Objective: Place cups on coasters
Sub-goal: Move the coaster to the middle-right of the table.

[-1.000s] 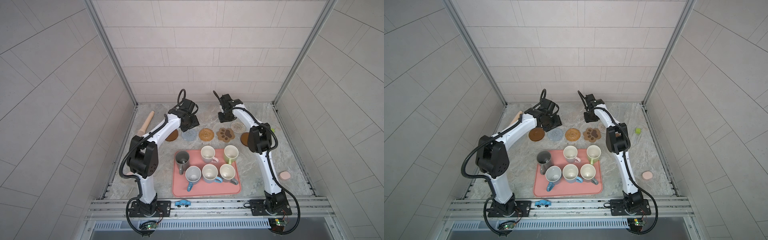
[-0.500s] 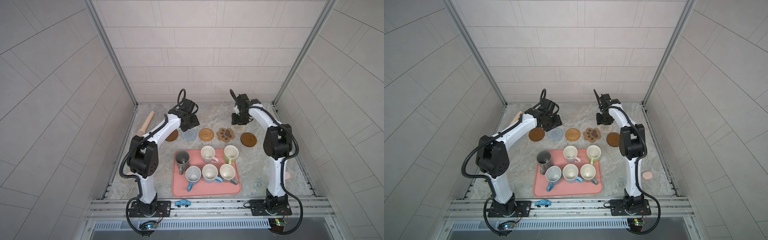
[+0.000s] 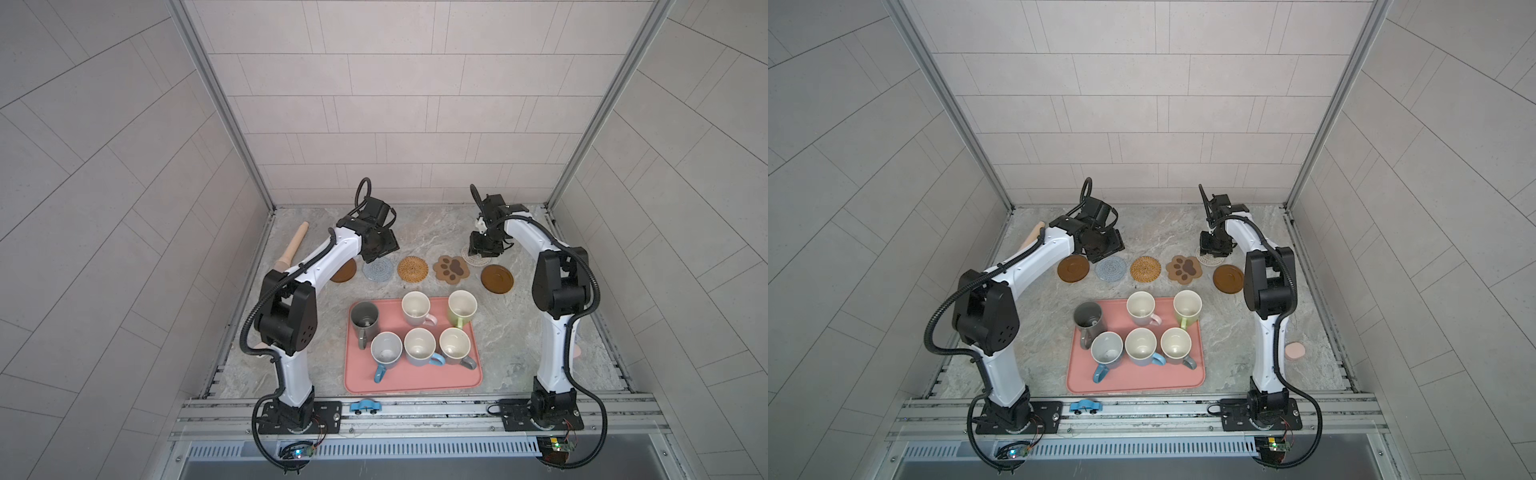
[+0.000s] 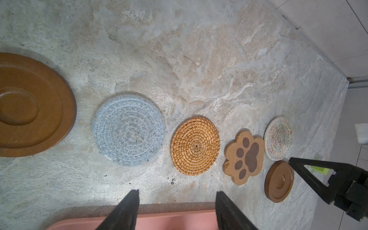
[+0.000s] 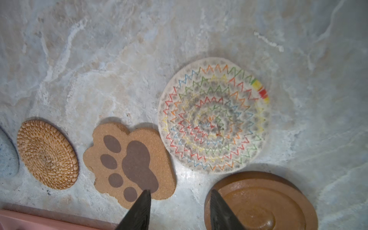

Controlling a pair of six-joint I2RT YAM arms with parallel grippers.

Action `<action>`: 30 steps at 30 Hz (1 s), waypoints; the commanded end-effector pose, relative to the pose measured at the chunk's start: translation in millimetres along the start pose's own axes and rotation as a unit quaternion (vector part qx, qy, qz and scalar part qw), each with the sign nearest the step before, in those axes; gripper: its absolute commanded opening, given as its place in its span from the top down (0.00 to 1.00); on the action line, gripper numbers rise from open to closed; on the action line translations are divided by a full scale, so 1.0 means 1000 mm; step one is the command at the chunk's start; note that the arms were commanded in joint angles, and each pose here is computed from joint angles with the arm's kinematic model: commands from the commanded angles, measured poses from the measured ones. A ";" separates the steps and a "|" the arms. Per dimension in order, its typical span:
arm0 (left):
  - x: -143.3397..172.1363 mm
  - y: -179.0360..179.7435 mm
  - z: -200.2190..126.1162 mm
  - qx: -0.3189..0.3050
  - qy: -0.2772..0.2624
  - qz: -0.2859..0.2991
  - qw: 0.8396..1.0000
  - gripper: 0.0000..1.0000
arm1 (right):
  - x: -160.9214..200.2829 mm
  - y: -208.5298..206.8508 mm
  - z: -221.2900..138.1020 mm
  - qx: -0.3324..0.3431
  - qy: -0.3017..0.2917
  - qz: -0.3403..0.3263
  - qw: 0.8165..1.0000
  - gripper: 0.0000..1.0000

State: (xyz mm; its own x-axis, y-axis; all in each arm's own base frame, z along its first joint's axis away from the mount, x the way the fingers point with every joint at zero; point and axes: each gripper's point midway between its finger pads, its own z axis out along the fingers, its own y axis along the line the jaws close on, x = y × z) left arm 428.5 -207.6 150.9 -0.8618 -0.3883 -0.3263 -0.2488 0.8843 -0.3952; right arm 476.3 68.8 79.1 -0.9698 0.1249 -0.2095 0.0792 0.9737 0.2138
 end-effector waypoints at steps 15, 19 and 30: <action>-0.010 -0.002 -0.009 0.003 -0.021 -0.011 1.000 0.32 | 0.014 -0.028 -0.009 0.051 0.015 0.031 0.998 0.50; -0.009 -0.001 -0.009 0.002 -0.020 -0.011 1.000 0.32 | 0.033 -0.042 -0.013 0.070 0.032 0.036 0.996 0.50; -0.004 0.003 -0.011 0.001 -0.018 -0.015 1.000 0.32 | 0.057 -0.065 -0.002 0.093 0.053 0.048 0.993 0.51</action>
State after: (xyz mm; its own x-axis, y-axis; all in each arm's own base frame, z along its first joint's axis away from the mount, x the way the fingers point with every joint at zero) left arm 428.7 -207.0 149.0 -0.8570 -0.4014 -0.3231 -0.2618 0.8793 -0.3979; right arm 419.4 18.8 50.4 -0.9761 0.2011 -0.0826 0.1954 0.9780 0.0731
